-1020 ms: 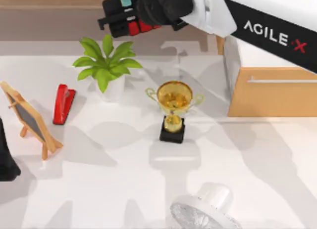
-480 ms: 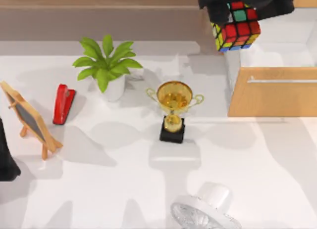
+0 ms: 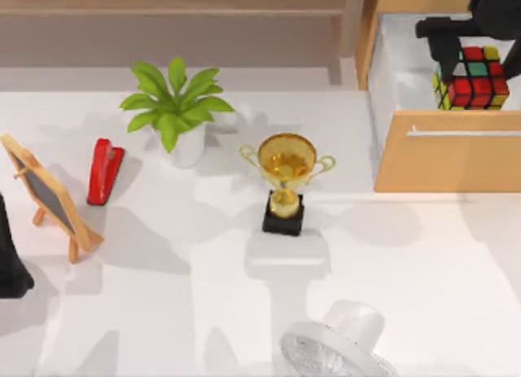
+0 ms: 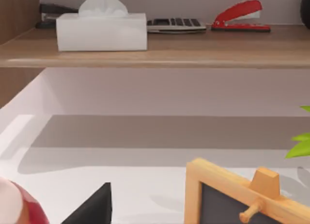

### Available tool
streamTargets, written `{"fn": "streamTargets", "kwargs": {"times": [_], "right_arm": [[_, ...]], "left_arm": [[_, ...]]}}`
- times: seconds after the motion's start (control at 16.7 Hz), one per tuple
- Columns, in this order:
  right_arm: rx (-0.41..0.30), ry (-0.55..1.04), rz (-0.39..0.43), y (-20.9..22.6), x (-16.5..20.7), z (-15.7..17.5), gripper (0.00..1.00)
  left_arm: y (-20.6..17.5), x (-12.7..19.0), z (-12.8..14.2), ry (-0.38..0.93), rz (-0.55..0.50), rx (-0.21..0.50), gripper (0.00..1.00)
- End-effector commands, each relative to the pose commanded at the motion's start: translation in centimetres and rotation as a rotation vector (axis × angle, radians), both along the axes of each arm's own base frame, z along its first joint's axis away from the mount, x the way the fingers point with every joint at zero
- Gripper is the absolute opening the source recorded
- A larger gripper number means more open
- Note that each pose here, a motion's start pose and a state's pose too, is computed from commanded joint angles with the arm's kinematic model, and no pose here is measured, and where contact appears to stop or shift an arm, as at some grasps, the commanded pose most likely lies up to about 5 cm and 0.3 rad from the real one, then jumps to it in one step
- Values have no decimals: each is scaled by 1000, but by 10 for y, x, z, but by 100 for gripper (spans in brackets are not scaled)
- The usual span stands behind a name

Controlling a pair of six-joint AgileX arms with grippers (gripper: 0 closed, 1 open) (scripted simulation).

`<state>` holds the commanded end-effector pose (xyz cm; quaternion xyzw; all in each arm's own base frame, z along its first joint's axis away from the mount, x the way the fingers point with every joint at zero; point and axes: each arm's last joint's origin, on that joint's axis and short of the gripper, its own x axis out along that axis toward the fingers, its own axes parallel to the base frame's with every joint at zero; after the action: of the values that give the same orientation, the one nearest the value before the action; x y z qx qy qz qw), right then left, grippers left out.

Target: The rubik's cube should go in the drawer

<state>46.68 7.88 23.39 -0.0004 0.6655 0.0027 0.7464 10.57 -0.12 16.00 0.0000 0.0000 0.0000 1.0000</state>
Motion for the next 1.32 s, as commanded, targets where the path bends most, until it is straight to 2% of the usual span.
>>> {"fn": "streamTargets", "kwargs": {"times": [0.24, 0.54, 1.32], "right_arm": [[4, 115, -13, -9, 10, -42, 0], [4, 115, -13, -9, 10, -42, 0], [4, 115, -13, -9, 10, -42, 98]], "left_arm": [[0, 0, 0, 0, 0, 0, 100], [0, 0, 0, 0, 0, 0, 100], [0, 0, 0, 0, 0, 0, 100]]}}
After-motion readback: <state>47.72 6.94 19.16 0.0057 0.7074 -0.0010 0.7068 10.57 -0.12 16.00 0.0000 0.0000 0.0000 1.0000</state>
